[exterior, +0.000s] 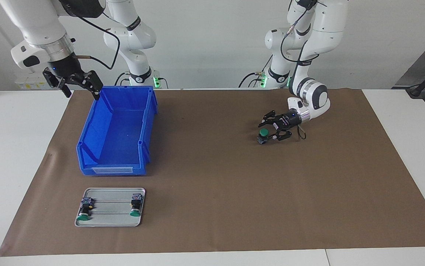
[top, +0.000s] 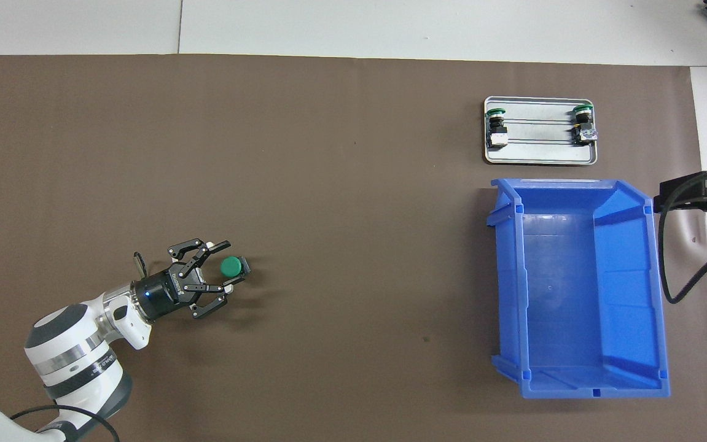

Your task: Place and press button with both arms

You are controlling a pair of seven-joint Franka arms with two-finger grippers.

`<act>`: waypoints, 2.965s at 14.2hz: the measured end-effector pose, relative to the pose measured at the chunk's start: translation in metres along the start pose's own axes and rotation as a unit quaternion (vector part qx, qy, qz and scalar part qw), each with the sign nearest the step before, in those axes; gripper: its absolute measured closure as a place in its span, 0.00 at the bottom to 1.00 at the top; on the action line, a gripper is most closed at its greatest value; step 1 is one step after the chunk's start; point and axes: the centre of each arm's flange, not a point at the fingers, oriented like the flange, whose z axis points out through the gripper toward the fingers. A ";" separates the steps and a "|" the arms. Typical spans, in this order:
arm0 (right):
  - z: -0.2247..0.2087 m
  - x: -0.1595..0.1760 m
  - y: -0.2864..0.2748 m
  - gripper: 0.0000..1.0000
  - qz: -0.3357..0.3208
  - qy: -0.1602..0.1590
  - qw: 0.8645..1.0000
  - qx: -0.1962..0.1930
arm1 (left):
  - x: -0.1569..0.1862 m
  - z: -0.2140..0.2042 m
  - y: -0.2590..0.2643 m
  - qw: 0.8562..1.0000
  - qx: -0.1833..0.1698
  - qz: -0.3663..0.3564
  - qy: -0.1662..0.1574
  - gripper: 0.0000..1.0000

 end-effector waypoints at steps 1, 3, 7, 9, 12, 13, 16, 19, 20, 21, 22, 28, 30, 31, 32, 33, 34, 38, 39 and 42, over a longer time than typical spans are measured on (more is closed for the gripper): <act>0.000 0.000 0.000 0.00 0.000 0.000 1.000 0.000 | 0.000 0.000 0.000 1.000 0.001 -0.001 -0.001 0.27; 0.000 0.000 0.000 0.00 0.000 0.000 1.000 0.000 | -0.001 -0.002 -0.001 1.000 0.004 -0.005 -0.004 0.28; 0.000 0.000 0.000 0.00 0.000 -0.001 1.000 0.000 | 0.001 -0.012 -0.008 1.000 0.002 -0.027 -0.011 0.29; 0.001 0.000 0.000 0.00 0.000 -0.001 1.000 0.000 | 0.004 -0.026 -0.018 0.999 -0.003 -0.033 -0.020 0.29; 0.001 0.000 0.000 0.00 0.000 -0.001 1.000 0.000 | 0.015 -0.056 -0.040 0.997 -0.027 -0.045 -0.052 0.29; 0.001 0.000 0.000 0.00 0.000 -0.001 1.000 0.000 | 0.020 -0.067 -0.048 0.996 -0.031 -0.047 -0.063 0.29; 0.001 0.000 0.000 0.00 0.000 -0.001 1.000 0.000 | 0.029 -0.083 -0.063 0.995 -0.030 -0.052 -0.074 0.29; 0.001 0.000 0.000 0.00 0.000 -0.001 1.000 0.000 | 0.041 -0.082 -0.072 0.991 -0.051 -0.074 -0.097 0.30; 0.001 0.000 0.000 0.00 0.000 -0.002 1.000 0.000 | 0.051 -0.084 -0.080 0.987 -0.065 -0.086 -0.119 0.32; 0.001 0.000 0.000 0.00 0.000 -0.002 1.000 0.000 | 0.065 -0.086 -0.090 0.982 -0.076 -0.099 -0.144 0.36; 0.001 0.000 0.000 0.00 0.000 -0.002 1.000 0.000 | 0.083 -0.088 -0.100 0.975 -0.083 -0.113 -0.171 0.37; 0.001 0.000 0.000 0.00 0.000 -0.002 1.000 0.000 | 0.212 -0.087 -0.112 0.922 -0.045 -0.196 -0.332 0.46; 0.001 0.000 0.000 0.00 0.000 -0.002 1.000 0.000 | 0.245 -0.073 -0.109 0.896 -0.021 -0.210 -0.389 0.62; 0.001 -0.001 0.000 0.00 0.000 -0.002 1.000 0.000 | 0.261 -0.062 -0.108 0.883 -0.008 -0.214 -0.418 0.74; 0.001 -0.001 0.000 0.00 0.000 -0.002 1.000 0.000 | 0.278 -0.048 -0.107 0.868 0.007 -0.216 -0.446 0.87; 0.002 -0.001 0.000 0.00 0.000 -0.002 1.000 0.000 | 0.293 -0.034 -0.105 0.855 0.023 -0.216 -0.472 0.98; 0.002 -0.001 0.000 0.00 0.000 -0.002 1.000 0.000 | 0.307 -0.021 -0.102 0.842 0.040 -0.213 -0.495 0.99; 0.002 -0.001 0.000 0.00 0.000 -0.002 1.000 0.000 | 0.334 0.016 -0.089 0.799 0.110 -0.255 -0.533 0.99; 0.002 -0.001 0.000 0.00 0.000 -0.002 1.000 0.000 | 0.336 0.024 -0.084 0.781 0.139 -0.281 -0.540 0.99; 0.002 -0.001 0.000 0.00 0.000 -0.002 1.000 0.000 | 0.337 0.057 -0.066 0.724 0.227 -0.342 -0.555 0.99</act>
